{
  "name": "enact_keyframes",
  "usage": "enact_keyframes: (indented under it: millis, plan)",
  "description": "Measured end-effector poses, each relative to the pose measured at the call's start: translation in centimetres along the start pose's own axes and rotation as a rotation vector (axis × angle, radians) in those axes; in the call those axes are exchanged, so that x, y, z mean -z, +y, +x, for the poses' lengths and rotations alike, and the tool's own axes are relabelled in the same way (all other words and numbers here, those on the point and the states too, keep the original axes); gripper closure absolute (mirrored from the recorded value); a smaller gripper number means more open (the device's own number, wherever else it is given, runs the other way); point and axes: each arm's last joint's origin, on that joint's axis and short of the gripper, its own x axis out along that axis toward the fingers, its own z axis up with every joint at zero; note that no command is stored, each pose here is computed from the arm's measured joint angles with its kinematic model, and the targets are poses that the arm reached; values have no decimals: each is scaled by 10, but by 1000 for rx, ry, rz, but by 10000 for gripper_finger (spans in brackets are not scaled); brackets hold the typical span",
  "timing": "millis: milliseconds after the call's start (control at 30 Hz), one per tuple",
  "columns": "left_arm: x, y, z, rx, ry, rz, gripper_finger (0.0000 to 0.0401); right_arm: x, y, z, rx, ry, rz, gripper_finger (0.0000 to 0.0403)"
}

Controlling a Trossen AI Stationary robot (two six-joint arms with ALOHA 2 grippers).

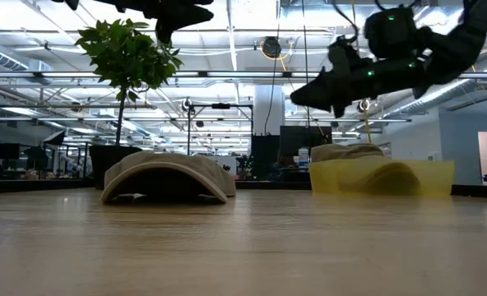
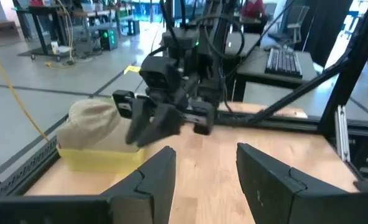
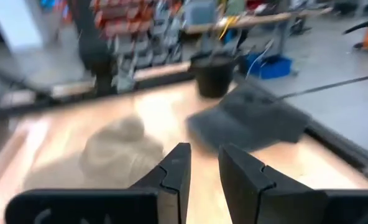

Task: Pick & Place hat
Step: Put the brown cap into the yellow bin

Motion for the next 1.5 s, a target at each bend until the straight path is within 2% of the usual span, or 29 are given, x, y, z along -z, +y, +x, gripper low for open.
enact_keyframes:
  millis: [100,233,367,433,500,667,800,967,1100,1233,1500]
  plan:
    - [8,-1,-1,1,83,6,229,4,9,10,-21,69,-90,332]
    - [31,-2,-6,-16,326,-32,229,1,7,8,71,67,-119,332]
    - [46,2,-8,-122,468,-68,229,-10,4,-1,93,49,-116,332]
    - [50,2,-7,-125,493,-87,229,-16,3,-6,96,38,-120,332]
    - [51,-2,-4,-78,495,-89,229,-21,4,-11,96,30,-133,332]
    - [72,-14,7,-27,610,3,229,-31,5,-24,99,19,-174,332]
    - [89,-15,17,-84,682,5,229,-41,5,-32,125,-30,-207,332]
    - [105,-10,26,-153,745,-55,229,-48,2,-37,143,-80,-223,332]
    - [116,-9,29,-147,812,-90,228,-49,-3,-37,163,-79,-225,332]
    - [122,-9,30,-152,848,-88,228,-49,-8,-36,187,-79,-223,332]
    - [125,-6,29,-249,859,-72,228,-54,-12,-37,206,-127,-205,332]
